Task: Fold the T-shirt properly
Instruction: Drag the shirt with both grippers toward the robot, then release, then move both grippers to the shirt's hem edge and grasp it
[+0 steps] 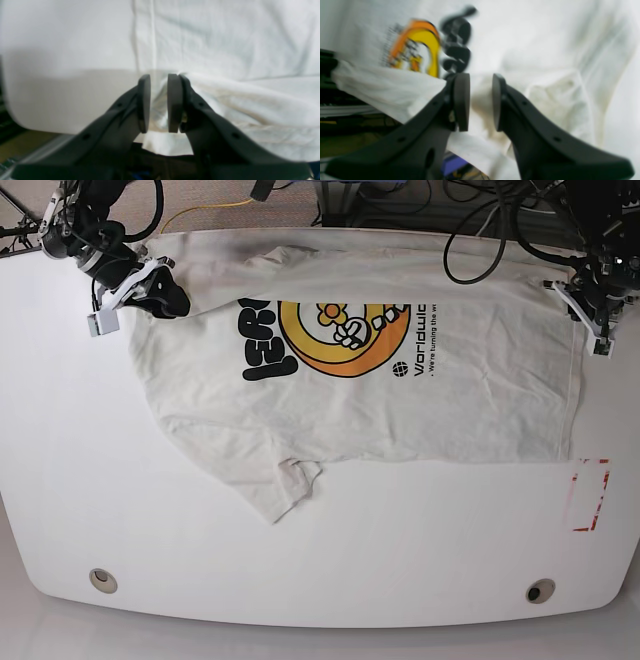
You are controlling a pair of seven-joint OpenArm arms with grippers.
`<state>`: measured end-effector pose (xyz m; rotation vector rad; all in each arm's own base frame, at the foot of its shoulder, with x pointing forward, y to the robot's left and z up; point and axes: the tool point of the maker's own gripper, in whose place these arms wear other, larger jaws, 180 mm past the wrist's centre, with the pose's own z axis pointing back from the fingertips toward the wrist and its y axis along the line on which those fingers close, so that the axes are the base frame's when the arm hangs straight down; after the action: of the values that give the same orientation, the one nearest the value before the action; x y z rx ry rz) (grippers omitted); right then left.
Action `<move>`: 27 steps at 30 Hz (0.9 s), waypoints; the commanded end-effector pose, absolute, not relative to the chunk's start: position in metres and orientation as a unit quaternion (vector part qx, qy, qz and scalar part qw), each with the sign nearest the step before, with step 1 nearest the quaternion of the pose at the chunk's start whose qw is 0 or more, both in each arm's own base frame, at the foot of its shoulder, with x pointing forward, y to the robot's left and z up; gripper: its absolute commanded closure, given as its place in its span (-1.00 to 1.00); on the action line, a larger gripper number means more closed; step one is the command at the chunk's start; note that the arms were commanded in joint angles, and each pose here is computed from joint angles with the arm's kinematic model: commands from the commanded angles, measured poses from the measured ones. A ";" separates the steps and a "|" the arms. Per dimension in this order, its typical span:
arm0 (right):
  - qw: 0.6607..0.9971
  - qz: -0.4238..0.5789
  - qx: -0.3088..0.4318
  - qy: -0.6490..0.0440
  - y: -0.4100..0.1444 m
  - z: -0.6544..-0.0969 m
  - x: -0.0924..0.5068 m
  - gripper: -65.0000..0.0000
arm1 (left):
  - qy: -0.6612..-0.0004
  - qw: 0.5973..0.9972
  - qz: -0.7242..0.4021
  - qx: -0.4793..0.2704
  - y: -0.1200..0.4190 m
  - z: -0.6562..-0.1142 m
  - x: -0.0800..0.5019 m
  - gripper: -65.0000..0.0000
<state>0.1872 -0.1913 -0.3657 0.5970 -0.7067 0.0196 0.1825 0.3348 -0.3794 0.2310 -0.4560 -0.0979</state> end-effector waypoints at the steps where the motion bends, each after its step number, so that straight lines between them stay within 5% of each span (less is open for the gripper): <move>1: 0.895 0.022 0.288 -0.341 -0.188 -0.368 0.189 0.56 | -0.222 0.965 -0.052 0.130 0.351 -0.374 0.183 0.70; 14: 0.945 0.047 0.176 -0.271 -0.234 -0.407 0.180 0.56 | -0.180 0.975 -0.043 0.122 0.373 -0.394 0.169 0.70; 27: 0.944 0.086 0.129 -0.290 -0.254 -0.382 0.187 0.56 | -0.177 0.971 -0.062 0.147 0.391 -0.379 0.176 0.68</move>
<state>0.1788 -0.2447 -0.3998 0.2986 -0.5402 0.1511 0.1682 0.3830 -0.3911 0.2671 -0.3338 -0.1176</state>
